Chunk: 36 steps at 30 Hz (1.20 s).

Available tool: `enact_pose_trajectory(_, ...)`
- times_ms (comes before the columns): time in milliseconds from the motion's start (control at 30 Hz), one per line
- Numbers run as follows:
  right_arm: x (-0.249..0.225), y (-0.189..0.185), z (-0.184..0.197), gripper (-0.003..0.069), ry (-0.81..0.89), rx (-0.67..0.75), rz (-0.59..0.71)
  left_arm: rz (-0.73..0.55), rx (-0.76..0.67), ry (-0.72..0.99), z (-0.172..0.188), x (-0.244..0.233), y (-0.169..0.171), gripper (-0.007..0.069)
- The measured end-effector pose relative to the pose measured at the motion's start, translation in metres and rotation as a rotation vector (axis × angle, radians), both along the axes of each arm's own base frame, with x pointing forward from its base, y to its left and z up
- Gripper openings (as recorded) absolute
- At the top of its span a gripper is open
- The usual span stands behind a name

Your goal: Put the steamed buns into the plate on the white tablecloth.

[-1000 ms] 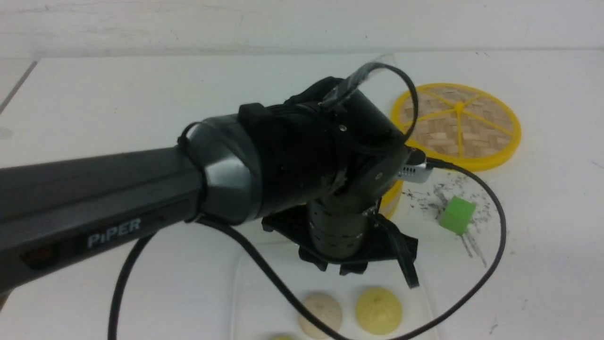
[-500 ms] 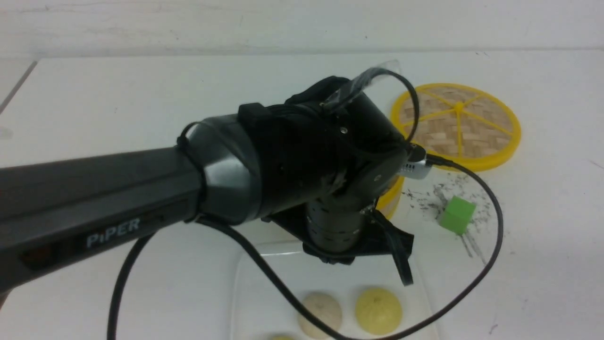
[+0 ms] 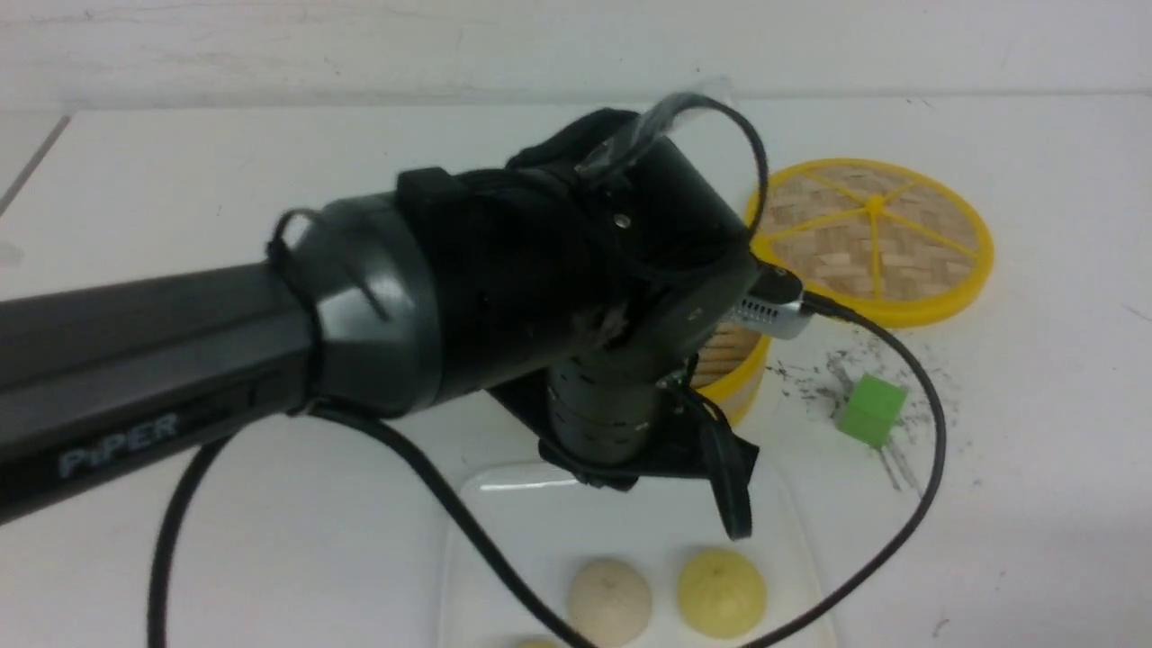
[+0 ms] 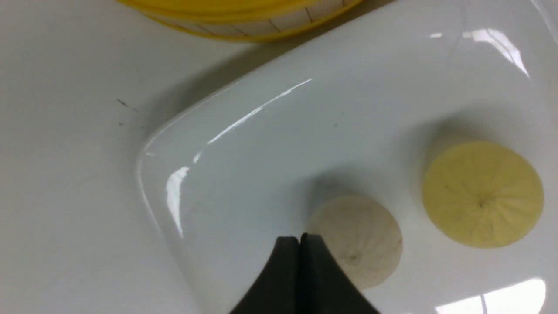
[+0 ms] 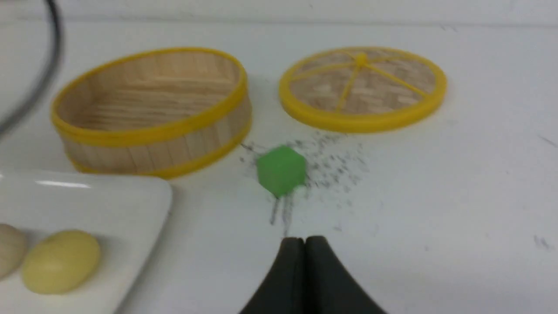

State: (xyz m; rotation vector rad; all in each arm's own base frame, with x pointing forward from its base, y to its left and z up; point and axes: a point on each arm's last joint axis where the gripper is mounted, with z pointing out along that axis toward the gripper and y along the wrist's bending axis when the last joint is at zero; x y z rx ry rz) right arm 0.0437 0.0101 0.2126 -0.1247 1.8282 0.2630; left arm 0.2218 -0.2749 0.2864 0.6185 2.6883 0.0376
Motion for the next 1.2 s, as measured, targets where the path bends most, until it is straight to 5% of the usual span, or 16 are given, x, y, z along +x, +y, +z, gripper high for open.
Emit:
enact_pose_trajectory(200, 0.005, -0.005, -0.041, 0.0, 0.116, -0.037, -0.121, -0.014, -0.003, -0.112, 0.044, -0.01, 0.027, 0.0002)
enact_pose_trajectory(467, 0.008, -0.009, -0.041, 0.0006, 0.072, -0.029, -0.197, -0.084, -0.003, -0.169, 0.077, -0.032, 0.061, 0.0006)
enact_pose_trajectory(867, 0.008, -0.012, -0.041, 0.0021, 0.069, -0.025, -0.271, -0.093, -0.074, -0.116, 0.056, -0.106, 0.154, 0.0012)
enact_pose_trajectory(1000, 0.008, -0.013, -0.041, 0.0022, 0.069, -0.025, -0.278, -0.124, -0.239, -0.107, 0.031, -0.131, 0.173, 0.0013)
enact_pose_trajectory(1200, 0.008, -0.013, -0.041, 0.0029, 0.069, -0.025, -0.279, -0.151, -0.708, -0.279, -0.003, -0.147, 0.175, 0.0018)
